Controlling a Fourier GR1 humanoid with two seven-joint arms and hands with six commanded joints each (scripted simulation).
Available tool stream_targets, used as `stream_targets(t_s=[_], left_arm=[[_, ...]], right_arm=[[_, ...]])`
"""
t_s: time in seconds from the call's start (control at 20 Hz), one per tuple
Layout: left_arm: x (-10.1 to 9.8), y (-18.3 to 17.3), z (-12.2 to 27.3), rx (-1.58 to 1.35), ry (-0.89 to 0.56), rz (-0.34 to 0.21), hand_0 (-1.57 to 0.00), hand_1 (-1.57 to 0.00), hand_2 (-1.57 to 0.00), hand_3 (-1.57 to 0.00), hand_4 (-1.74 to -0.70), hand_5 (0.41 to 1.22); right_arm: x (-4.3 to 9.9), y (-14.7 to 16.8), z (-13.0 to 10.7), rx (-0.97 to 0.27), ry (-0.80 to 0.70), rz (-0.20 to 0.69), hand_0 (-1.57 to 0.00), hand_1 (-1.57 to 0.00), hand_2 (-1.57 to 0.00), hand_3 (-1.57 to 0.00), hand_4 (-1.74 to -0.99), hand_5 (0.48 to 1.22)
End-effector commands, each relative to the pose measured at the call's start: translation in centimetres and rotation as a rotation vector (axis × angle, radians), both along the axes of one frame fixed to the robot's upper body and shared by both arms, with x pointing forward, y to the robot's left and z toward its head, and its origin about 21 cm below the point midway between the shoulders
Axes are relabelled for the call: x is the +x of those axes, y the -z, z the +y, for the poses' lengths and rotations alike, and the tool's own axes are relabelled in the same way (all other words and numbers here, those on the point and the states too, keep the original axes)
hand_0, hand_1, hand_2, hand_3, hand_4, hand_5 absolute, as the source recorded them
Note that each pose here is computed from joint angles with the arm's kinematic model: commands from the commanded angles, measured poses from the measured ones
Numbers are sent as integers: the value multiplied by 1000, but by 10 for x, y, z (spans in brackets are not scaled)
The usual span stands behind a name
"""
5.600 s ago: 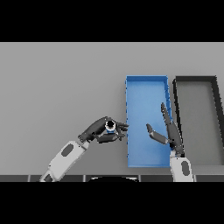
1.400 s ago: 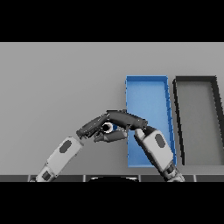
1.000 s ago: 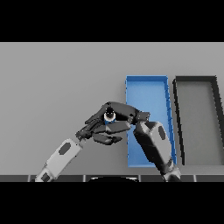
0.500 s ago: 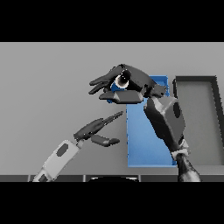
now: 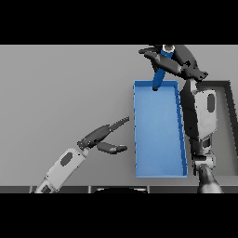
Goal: Pick up the blue pipe and place it into the blue bin.
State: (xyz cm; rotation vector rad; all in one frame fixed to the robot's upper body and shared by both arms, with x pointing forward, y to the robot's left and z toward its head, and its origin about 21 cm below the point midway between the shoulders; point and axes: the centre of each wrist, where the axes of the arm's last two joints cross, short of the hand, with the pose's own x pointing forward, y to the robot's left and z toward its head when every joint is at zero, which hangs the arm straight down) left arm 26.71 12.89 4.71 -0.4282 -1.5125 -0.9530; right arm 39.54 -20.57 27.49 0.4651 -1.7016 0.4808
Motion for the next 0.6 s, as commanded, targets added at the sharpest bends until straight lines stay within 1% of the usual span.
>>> stream_targets(t_s=[0.0, 0.1, 0.15, 0.2, 0.25, 0.35, 0.4, 0.45, 0.5, 0.55], left_arm=[[0, -3, 0, -4, 5, -13, 1, 1, 1, 1, -825, 461], [0, -5, 4, -12, 6, -24, 1, 1, 1, 1, -828, 462], [0, -2, 6, -3, 1, -16, 1, 1, 1, 1, -828, 463], [-2, -3, 6, -4, 8, -22, 1, 1, 1, 1, -827, 464], [-1, -3, 5, -6, 7, -20, 1, 1, 1, 1, -826, 466], [0, -2, 2, -3, 2, -12, 1, 1, 1, 1, -828, 469], [-2, -1, 4, -7, 5, -14, 1, 1, 1, 1, -827, 470], [0, -3, 2, -2, 9, -16, 1, 1, 1, 1, -829, 470], [0, -3, 4, 0, 7, -19, 1, 1, 1, 1, -828, 470], [-1, -1, 4, -1, 10, -13, 1, 1, 1, 1, -826, 470]], right_arm=[[4, 9, -9, -2, 38, 34, -1571, -1571, -1571, -1571, -1499, 1221], [5, 35, -20, -13, 86, 109, -1571, -1571, -1571, -1571, -1499, 1221], [5, 44, -26, -31, 121, 151, -1571, -1571, -1571, -1571, -1499, 1221], [4, 57, -30, -50, 152, 193, -1571, -1571, -1571, -1571, -1499, 1221], [1, 73, -32, -56, 173, 247, -1571, -1571, -1571, -1571, -1499, 1221], [-2, 94, -42, -78, 243, 337, -1571, -1571, -1571, -1571, -1499, 1221], [-6, 106, -46, -86, 278, 371, -1571, -1571, -1571, -1571, -1499, 1221], [-7, 116, -52, -112, 310, 409, -1571, -1571, -1571, -1571, -1499, 1221], [-9, 125, -52, -140, 322, 434, -1571, -1571, -1571, -1351, -1548, 1221], [-14, 135, -54, -157, 326, 465, -1571, -1571, -1571, -1080, -1586, 1221]])
